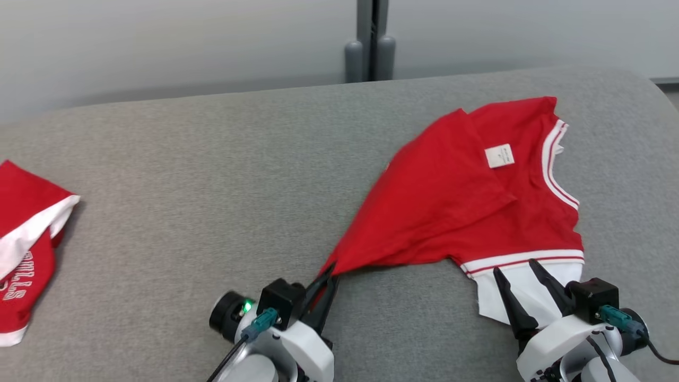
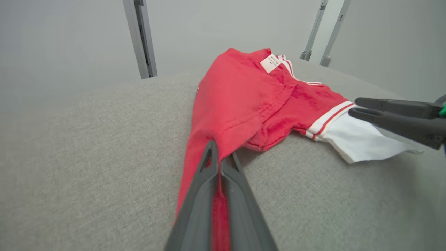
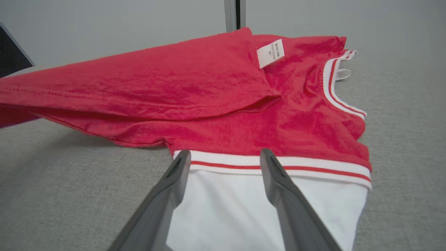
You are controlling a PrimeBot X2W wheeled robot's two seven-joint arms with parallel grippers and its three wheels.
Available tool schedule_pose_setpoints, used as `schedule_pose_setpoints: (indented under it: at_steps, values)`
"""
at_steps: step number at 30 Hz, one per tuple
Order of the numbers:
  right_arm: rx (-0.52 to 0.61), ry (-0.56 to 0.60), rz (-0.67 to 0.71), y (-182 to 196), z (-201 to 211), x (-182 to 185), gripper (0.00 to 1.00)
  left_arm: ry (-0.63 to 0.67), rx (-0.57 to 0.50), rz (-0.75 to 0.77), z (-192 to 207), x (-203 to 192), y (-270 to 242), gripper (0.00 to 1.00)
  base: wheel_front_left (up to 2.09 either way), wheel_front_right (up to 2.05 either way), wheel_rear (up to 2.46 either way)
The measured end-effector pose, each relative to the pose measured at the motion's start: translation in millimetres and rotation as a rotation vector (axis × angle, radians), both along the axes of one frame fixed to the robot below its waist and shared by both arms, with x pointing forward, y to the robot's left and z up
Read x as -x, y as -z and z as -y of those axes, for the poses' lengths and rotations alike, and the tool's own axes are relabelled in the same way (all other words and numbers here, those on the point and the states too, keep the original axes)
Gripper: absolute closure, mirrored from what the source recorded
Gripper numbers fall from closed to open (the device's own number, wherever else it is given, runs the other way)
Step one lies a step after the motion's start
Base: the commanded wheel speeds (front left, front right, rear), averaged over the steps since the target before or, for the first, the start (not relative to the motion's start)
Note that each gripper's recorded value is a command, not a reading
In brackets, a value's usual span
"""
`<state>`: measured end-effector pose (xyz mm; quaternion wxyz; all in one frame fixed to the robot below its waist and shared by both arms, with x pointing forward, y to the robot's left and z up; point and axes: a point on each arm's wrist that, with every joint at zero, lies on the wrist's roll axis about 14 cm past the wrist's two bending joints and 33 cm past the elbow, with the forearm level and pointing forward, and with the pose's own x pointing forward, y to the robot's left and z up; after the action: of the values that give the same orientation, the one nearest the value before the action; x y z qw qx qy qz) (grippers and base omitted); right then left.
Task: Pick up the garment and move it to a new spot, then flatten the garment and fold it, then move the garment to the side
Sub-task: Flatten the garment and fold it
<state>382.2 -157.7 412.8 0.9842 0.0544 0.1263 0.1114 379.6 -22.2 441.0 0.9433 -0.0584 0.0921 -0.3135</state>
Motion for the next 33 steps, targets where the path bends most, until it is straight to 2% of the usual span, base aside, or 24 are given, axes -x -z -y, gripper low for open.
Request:
schedule_pose_setpoints:
  at_steps: [6, 8, 11, 13, 14, 16, 17, 18, 27, 29, 33]
  values:
    - [-0.017, -0.057, 0.008, -2.3, -23.3, -5.4, 0.00, -0.129, 0.050, -0.143, -28.4, 11.1, 25.0, 1.00, 0.00, 0.00, 0.00]
    - [-0.017, -0.085, -0.011, 3.6, -32.2, -4.6, 0.00, -0.226, 0.152, -0.273, -45.0, 13.7, 41.8, 1.00, 0.00, 0.00, 0.00]
    - [-0.014, -0.087, -0.024, 7.9, -31.6, -4.8, 0.00, -0.305, 0.227, -0.350, -56.9, 8.0, 51.2, 1.00, 0.00, 0.00, 0.00]
    - [-0.008, -0.081, -0.024, 7.8, -28.4, -7.7, 0.00, -0.348, 0.238, -0.373, -66.6, -0.3, 55.9, 1.00, 0.00, 0.00, 0.00]
    - [-0.007, -0.076, -0.023, 7.8, -26.3, -8.9, 0.00, -0.363, 0.239, -0.378, -70.3, -4.5, 57.5, 0.85, 0.00, 0.00, 0.00]
    - [-0.004, -0.066, -0.028, 9.3, -22.6, -9.5, 0.00, -0.378, 0.230, -0.385, -74.3, -10.8, 60.8, 0.33, 0.00, 0.00, 0.00]
    - [-0.003, -0.060, -0.029, 9.8, -20.6, -9.4, 0.00, -0.388, 0.228, -0.388, -76.7, -13.5, 62.3, 0.10, 0.00, 0.00, 0.00]
    - [-0.002, -0.054, -0.029, 9.7, -18.6, -9.2, 0.00, -0.391, 0.225, -0.385, -77.8, -16.7, 61.8, 0.00, 0.00, 0.00, 0.00]
    - [-0.012, -0.029, -0.016, 3.8, -15.5, -2.2, 0.00, -0.496, 0.212, -0.301, -119.9, -39.8, 44.9, 0.00, 0.00, 0.00, 0.00]
    - [-0.015, -0.026, -0.006, 0.5, -15.7, -1.6, 0.00, -0.523, 0.136, -0.265, -137.1, -40.2, 44.3, 0.00, 0.00, 0.00, 0.00]
    - [-0.021, -0.009, 0.019, -7.5, -13.4, -1.3, 0.00, -0.597, 0.079, -0.235, -160.2, -32.7, 44.6, 0.00, 0.00, 0.00, 0.00]
